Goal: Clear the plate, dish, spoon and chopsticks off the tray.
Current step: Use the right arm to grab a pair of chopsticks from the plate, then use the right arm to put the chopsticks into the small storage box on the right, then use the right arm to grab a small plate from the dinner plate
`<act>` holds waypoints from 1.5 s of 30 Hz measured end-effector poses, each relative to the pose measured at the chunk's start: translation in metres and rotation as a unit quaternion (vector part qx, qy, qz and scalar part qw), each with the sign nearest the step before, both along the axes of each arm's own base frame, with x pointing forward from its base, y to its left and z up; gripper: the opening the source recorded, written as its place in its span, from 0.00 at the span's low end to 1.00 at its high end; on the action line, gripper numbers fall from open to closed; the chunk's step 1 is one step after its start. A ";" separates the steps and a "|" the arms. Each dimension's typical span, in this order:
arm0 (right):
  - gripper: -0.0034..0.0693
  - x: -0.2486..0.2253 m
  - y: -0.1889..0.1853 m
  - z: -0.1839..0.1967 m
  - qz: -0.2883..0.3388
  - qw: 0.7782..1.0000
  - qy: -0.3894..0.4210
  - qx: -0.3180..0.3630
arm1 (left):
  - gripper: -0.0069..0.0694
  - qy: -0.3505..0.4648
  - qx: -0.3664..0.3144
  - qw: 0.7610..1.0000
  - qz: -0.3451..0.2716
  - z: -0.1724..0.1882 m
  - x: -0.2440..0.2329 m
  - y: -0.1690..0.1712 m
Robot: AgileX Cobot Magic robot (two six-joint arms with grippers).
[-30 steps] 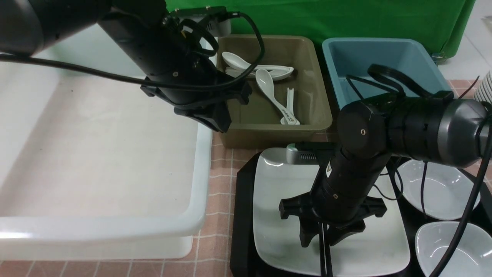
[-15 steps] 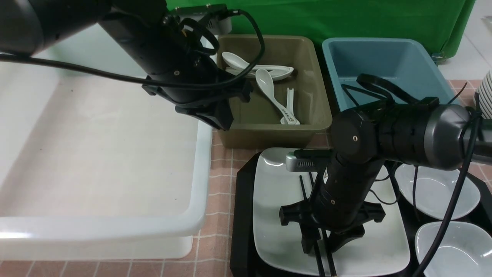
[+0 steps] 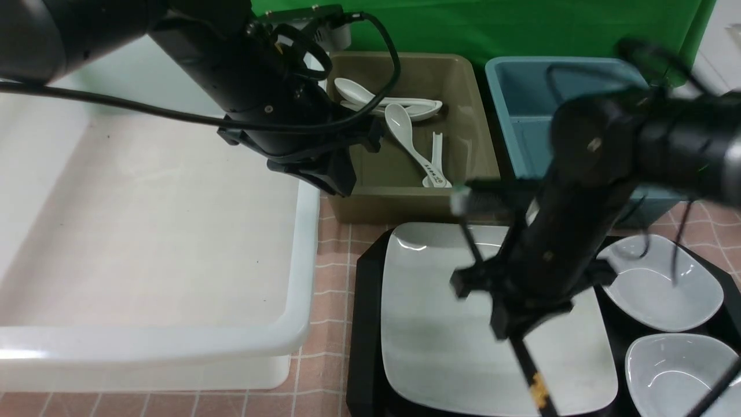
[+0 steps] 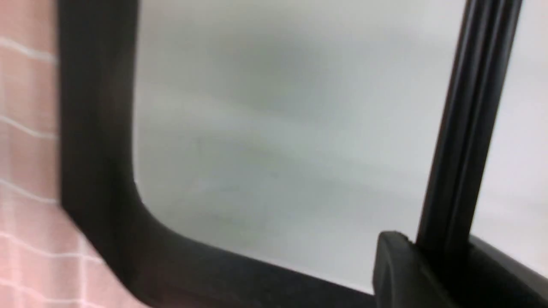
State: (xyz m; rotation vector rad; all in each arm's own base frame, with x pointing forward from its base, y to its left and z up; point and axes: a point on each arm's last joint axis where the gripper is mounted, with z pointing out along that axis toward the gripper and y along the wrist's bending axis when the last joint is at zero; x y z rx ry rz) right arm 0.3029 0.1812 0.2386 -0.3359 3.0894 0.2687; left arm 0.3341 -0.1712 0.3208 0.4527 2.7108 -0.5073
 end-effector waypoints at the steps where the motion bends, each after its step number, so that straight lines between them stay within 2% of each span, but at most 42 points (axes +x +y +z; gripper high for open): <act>1: 0.28 0.005 -0.008 0.013 -0.007 1.000 -0.016 0.009 | 0.19 0.000 -0.001 1.000 0.000 0.000 0.000 0.000; 6: 0.28 0.038 -0.043 0.059 -0.052 0.993 -0.100 0.040 | 0.20 0.004 -0.009 1.000 0.001 0.000 -0.001 -0.001; 9: 0.28 0.068 -0.065 0.083 -0.089 0.978 -0.180 0.063 | 0.21 0.005 -0.011 1.000 0.001 0.001 -0.001 -0.002; 11: 0.28 0.097 -0.083 0.091 -0.118 0.960 -0.243 0.074 | 0.21 0.005 -0.012 1.000 0.001 0.001 -0.001 -0.002; 14: 0.28 0.132 -0.100 0.091 -0.154 0.929 -0.326 0.089 | 0.21 0.006 -0.013 1.000 0.001 0.001 -0.001 -0.002; 15: 0.28 0.134 -0.101 0.089 -0.156 0.929 -0.325 0.088 | 0.21 0.006 -0.013 1.000 0.001 0.001 -0.001 -0.002; 16: 0.28 0.151 -0.109 0.084 -0.168 0.911 -0.364 0.092 | 0.21 0.006 -0.014 1.000 0.001 0.001 -0.001 -0.002; 20: 0.28 0.176 -0.118 0.058 -0.183 0.893 -0.401 0.091 | 0.22 0.011 -0.024 1.000 0.002 0.001 -0.002 -0.004; 21: 0.28 0.186 -0.119 0.040 -0.185 0.892 -0.404 0.087 | 0.23 0.014 -0.031 0.999 0.002 0.002 -0.002 -0.005; 24: 0.30 0.197 -0.119 0.015 -0.182 0.894 -0.401 0.080 | 0.24 0.017 -0.040 0.999 0.003 0.002 -0.003 -0.006; 28: 0.48 0.201 -0.118 -0.010 -0.176 0.909 -0.372 0.069 | 0.25 0.020 -0.046 0.999 0.003 0.003 -0.003 -0.007; 30: 0.53 0.200 -0.118 -0.012 -0.175 0.914 -0.360 0.066 | 0.26 0.021 -0.047 0.999 0.003 0.003 -0.003 -0.007; 31: 0.57 0.194 -0.118 -0.012 -0.171 0.925 -0.333 0.061 | 0.26 0.022 -0.049 0.999 0.003 0.003 -0.003 -0.008; 33: 0.57 0.187 -0.118 -0.007 -0.162 0.935 -0.309 0.055 | 0.27 0.023 -0.053 0.998 0.004 0.003 -0.003 -0.008; 36: 0.48 0.172 -0.119 0.012 -0.130 0.950 -0.282 0.042 | 0.28 0.028 -0.061 0.998 0.004 0.004 -0.004 -0.009; 37: 0.35 0.156 -0.120 0.031 -0.101 0.960 -0.259 0.033 | 0.28 0.031 -0.067 0.997 0.004 0.004 -0.005 -0.010; 40: 0.14 0.121 -0.124 0.076 -0.066 0.971 -0.230 0.024 | 0.28 0.037 -0.079 0.996 0.007 0.005 -0.005 -0.012; 41: 0.13 0.120 -0.124 0.076 -0.064 0.972 -0.224 0.023 | 0.28 0.038 -0.080 0.996 0.007 0.005 -0.005 -0.012; 42: 0.09 0.098 -0.127 0.102 -0.051 0.976 -0.211 0.021 | 0.29 0.042 -0.082 0.996 0.004 0.005 -0.006 -0.013; 45: 0.09 0.060 -0.130 0.134 -0.032 0.981 -0.190 0.016 | 0.29 0.055 -0.081 0.995 0.002 0.005 -0.008 -0.013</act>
